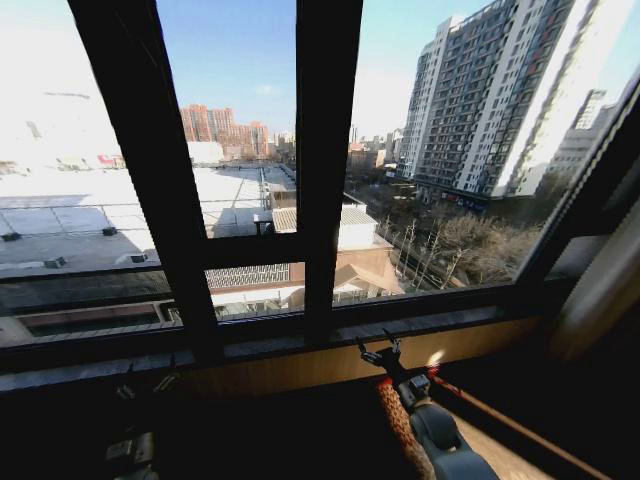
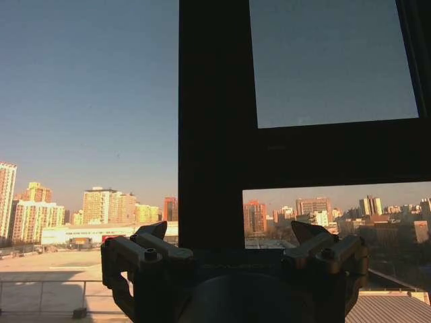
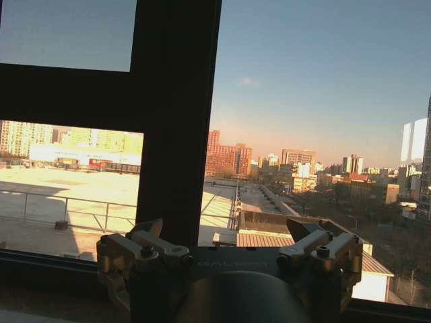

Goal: Open the curtains by pulling them apart, changing their state from closed to fully open.

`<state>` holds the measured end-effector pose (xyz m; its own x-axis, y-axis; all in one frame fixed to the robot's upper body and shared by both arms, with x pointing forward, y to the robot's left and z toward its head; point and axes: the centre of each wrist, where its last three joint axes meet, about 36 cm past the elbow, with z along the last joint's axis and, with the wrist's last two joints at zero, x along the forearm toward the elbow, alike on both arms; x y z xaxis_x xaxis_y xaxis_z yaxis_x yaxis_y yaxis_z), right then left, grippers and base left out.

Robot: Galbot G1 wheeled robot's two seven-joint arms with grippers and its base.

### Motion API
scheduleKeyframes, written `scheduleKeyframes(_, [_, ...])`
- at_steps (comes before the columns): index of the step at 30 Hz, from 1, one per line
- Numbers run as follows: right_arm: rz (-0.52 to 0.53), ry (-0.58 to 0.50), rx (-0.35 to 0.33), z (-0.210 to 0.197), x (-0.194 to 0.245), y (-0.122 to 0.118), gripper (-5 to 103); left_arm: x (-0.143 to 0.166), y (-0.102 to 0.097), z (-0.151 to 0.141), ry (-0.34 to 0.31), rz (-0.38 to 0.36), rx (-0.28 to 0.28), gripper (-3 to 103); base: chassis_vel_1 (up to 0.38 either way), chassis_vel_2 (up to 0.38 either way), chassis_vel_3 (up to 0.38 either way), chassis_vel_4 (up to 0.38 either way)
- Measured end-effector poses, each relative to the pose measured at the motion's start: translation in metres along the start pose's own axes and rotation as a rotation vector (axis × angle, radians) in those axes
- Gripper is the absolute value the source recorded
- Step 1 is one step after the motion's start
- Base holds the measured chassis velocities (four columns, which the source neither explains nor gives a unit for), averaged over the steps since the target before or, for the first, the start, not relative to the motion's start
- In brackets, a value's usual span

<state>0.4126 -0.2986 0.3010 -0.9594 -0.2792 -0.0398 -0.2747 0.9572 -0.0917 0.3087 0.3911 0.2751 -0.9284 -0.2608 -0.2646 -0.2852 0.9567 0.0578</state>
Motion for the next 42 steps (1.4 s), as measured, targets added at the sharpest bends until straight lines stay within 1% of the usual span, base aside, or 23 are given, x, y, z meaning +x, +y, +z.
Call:
scheduleKeyframes(9, [0.000, 0.000, 0.000, 0.0000, 0.0000, -0.0002, 100, 0.0000, -0.0001, 0.0000, 0.000, 0.001, 0.000, 100, -0.306, -0.312, 0.317, 0.305])
scheduleKeyframes(12, [0.000, 0.000, 0.000, 0.0000, 0.0000, -0.0002, 100, 0.0000, -0.0001, 0.0000, 0.000, 0.001, 0.000, 100, -0.170, -0.149, 0.140, 0.144])
scheduleKeyframes(18, [0.000, 0.000, 0.000, 0.0000, 0.0000, 0.0000, 100, -0.0001, 0.0001, -0.0001, 0.000, 0.001, 0.000, 100, -0.011, -0.030, 0.017, 0.017])
scheduleKeyframes(23, [0.000, 0.000, 0.000, 0.0000, 0.0000, 0.0002, 100, -0.0002, 0.0004, -0.0001, -0.001, 0.000, -0.001, 100, 0.070, 0.015, -0.085, -0.018])
scheduleKeyframes(28, [0.000, 0.000, 0.000, 0.0000, 0.0000, 0.0000, 100, -0.0001, 0.0001, -0.0001, 0.000, 0.000, 0.000, 100, 0.090, -0.129, -0.071, 0.125])
scheduleKeyframes(35, [0.000, 0.000, 0.000, 0.0000, 0.0000, 0.0000, 100, -0.0002, 0.0000, -0.0001, 0.000, 0.000, 0.000, 100, 0.215, -0.221, -0.210, 0.216])
scheduleKeyframes(42, [0.000, 0.000, 0.000, 0.0000, 0.0000, 0.0000, 100, -0.0001, 0.0001, -0.0001, 0.000, 0.000, 0.000, 100, 0.298, -0.338, -0.295, 0.331])
